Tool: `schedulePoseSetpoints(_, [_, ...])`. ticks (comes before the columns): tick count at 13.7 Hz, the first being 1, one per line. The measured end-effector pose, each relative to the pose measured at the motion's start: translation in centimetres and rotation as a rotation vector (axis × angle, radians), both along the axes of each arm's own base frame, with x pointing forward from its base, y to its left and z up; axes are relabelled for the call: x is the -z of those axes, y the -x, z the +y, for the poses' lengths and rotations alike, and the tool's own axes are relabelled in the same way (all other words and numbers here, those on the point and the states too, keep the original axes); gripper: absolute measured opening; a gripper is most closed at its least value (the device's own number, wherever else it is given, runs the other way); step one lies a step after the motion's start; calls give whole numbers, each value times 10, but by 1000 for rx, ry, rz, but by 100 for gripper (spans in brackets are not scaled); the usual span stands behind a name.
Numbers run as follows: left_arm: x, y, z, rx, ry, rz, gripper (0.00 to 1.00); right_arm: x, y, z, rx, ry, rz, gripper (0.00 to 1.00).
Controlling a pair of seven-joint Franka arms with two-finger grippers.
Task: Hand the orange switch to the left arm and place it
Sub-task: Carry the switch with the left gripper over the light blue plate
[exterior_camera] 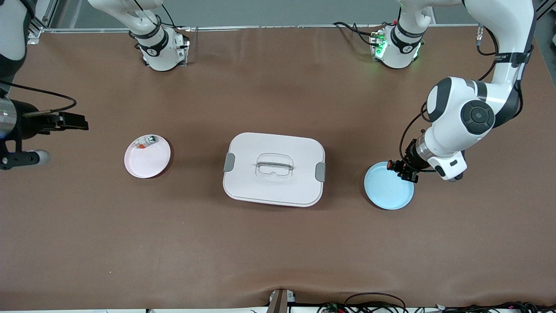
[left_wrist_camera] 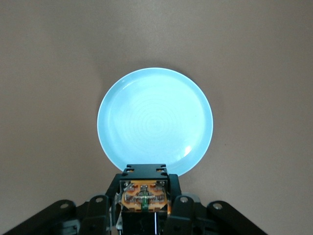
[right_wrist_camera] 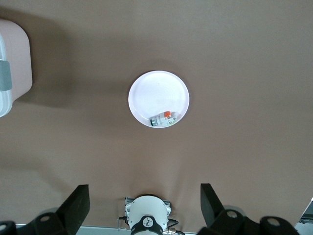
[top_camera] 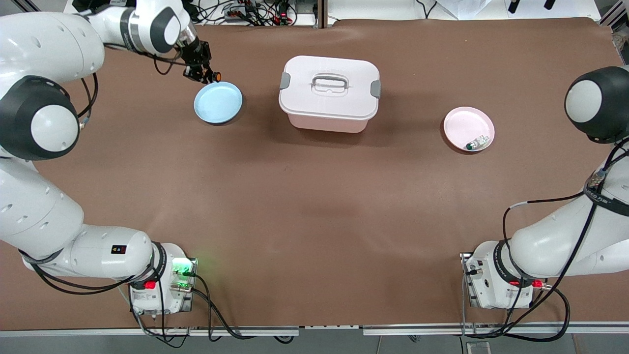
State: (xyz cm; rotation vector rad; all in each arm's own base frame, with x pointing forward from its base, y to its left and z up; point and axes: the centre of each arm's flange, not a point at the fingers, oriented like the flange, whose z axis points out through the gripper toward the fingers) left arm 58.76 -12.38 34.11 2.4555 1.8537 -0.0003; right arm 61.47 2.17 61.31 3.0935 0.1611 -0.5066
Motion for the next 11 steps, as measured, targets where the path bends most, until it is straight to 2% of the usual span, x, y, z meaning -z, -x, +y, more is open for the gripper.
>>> schedulePoseSetpoints(2, [18,4,8,-13,4,-14,41,-8,4,-4,6,1,-11,100])
schedulePoseSetpoints(6, [51,4,18,-27,1,5,41,-23,11,-15,25,0,-35,100])
schedulePoseSetpoints(11, [95,5,27,-60,-74,29,41,-23,5,-41,59,-7,-76,100])
